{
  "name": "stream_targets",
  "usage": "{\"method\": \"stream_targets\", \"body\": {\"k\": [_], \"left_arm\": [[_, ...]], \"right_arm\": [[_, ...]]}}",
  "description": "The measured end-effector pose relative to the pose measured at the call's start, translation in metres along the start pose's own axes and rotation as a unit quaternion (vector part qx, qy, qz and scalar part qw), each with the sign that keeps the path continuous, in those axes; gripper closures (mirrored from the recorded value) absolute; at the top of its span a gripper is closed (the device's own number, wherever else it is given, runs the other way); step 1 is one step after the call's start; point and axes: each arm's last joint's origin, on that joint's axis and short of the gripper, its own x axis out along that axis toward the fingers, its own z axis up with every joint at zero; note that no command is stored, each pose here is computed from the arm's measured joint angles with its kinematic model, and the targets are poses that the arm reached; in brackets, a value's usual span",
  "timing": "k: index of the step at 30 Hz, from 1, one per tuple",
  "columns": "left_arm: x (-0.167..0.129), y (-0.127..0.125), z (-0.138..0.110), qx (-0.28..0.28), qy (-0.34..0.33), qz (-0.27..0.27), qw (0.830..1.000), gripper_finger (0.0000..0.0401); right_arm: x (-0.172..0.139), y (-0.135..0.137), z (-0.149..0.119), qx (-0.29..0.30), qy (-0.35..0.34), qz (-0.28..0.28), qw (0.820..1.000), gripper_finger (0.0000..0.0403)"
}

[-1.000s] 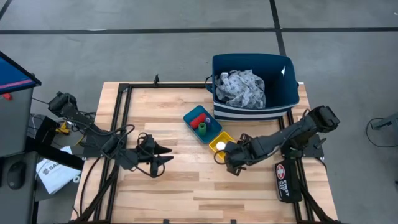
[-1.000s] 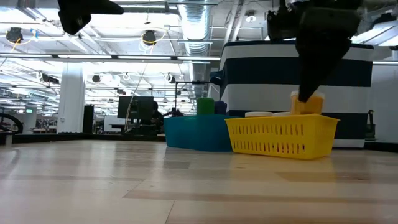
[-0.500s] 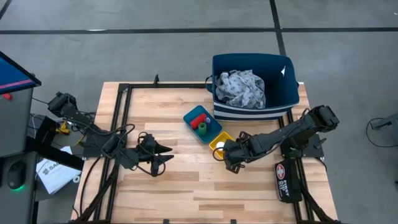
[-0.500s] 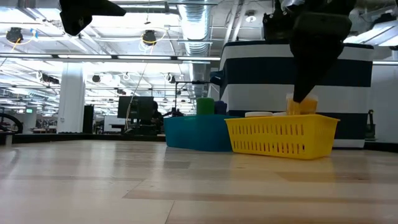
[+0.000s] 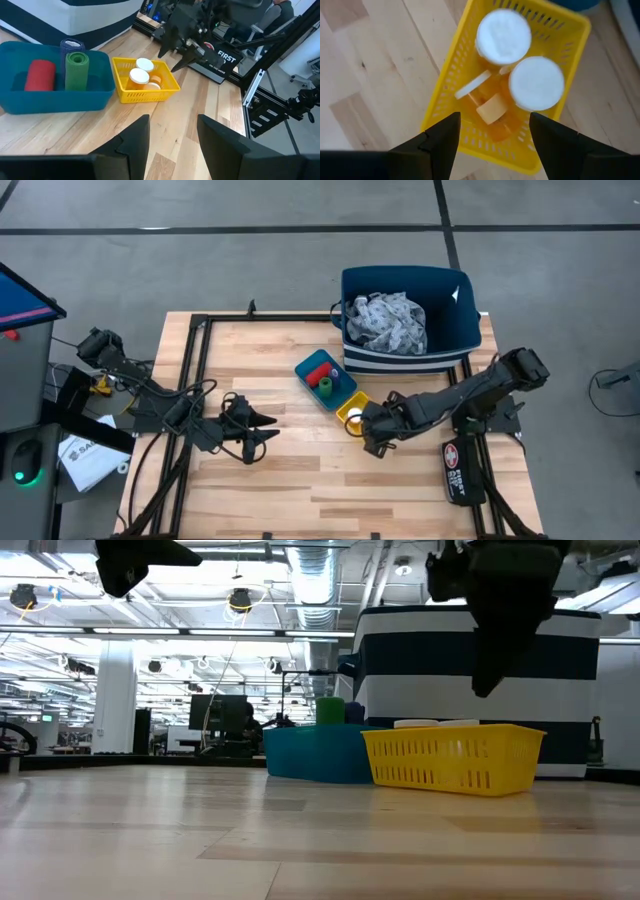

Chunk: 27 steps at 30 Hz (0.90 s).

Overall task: Pick & Place Medicine items
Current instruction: Return to Home Position

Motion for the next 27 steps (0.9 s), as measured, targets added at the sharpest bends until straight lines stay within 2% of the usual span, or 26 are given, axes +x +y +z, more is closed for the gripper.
{"method": "stream_targets", "body": {"k": [10,17,20,23,25,27], "left_arm": [[-0.003,0.004,-0.001,0.017,0.013,0.012,1.0,0.0244],[-0.048,0.039,0.017,0.049,0.032,0.033,0.998,0.0244],[-0.053,0.053,0.013,0.044,-0.039,0.025,0.998,0.0244],[-0.033,0.06,0.009,0.058,-0.145,-0.035,0.987,0.0244],[-0.018,0.074,0.009,0.071,-0.169,-0.044,0.982,0.0244],[-0.019,0.087,0.015,0.072,-0.169,-0.051,0.982,0.0244]], "right_arm": [[-0.039,-0.022,-0.005,0.063,-0.052,-0.012,0.997,0.0168],[-0.08,-0.025,-0.028,0.108,-0.119,0.02,0.987,0.0168],[-0.092,-0.022,-0.038,0.124,-0.157,0.037,0.979,0.0168],[-0.1,-0.018,-0.046,0.144,-0.193,0.041,0.97,0.0168],[-0.103,-0.017,-0.049,0.159,-0.201,0.048,0.965,0.0168],[-0.105,-0.017,-0.05,0.171,-0.202,0.057,0.963,0.0168]]}}
